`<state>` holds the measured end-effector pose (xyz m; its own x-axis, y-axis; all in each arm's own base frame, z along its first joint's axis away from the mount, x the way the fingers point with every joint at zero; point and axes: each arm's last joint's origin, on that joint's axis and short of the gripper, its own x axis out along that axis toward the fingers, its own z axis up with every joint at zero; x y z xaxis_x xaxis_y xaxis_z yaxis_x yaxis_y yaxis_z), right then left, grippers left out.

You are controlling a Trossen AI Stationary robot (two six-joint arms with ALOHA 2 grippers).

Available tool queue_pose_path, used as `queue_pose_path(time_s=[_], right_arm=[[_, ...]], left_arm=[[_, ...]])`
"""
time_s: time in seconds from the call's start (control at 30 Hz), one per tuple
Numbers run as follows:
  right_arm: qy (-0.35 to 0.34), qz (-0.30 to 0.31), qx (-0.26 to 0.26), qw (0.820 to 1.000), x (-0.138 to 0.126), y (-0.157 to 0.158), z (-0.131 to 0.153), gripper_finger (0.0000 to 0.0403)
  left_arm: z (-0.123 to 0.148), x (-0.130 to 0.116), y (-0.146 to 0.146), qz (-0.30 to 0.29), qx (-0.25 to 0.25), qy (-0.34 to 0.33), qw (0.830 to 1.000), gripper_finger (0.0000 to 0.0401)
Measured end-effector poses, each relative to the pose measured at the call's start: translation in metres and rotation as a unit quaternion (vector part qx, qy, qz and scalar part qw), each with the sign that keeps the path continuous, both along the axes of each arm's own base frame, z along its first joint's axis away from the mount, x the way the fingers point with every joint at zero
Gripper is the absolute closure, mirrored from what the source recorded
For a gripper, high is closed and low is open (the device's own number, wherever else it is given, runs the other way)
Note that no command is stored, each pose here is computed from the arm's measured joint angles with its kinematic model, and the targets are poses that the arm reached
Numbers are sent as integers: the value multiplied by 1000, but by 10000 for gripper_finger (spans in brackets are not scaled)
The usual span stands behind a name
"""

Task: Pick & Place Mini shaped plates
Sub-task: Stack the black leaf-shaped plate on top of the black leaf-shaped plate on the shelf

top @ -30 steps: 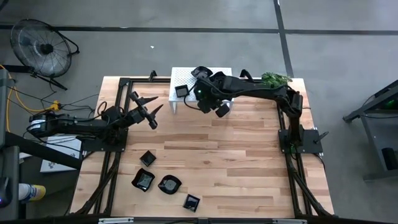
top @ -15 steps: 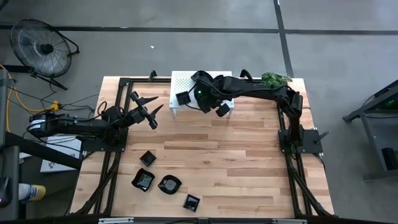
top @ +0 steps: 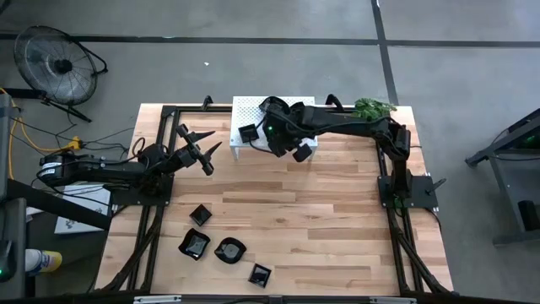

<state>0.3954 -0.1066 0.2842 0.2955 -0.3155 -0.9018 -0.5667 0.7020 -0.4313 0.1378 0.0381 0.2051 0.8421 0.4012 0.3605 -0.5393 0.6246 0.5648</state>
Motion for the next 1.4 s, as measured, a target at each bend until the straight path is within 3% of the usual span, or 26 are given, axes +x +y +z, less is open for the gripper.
queue_pose_path(time_s=[0.33, 0.9, 1.4], right_arm=[[-1, 1, -1, 1000, 0, 0, 0, 306], [-2, 3, -4, 1000, 0, -1, 1, 399], [3, 3, -47, 999, 4, 12, 2, 402]], left_arm=[[0, 0, 0, 0, 0, 0, 1000, 217], [0, 0, 0, 2, -1, -1, 1000, 217], [0, 0, 0, 1, -1, -1, 1000, 217]])
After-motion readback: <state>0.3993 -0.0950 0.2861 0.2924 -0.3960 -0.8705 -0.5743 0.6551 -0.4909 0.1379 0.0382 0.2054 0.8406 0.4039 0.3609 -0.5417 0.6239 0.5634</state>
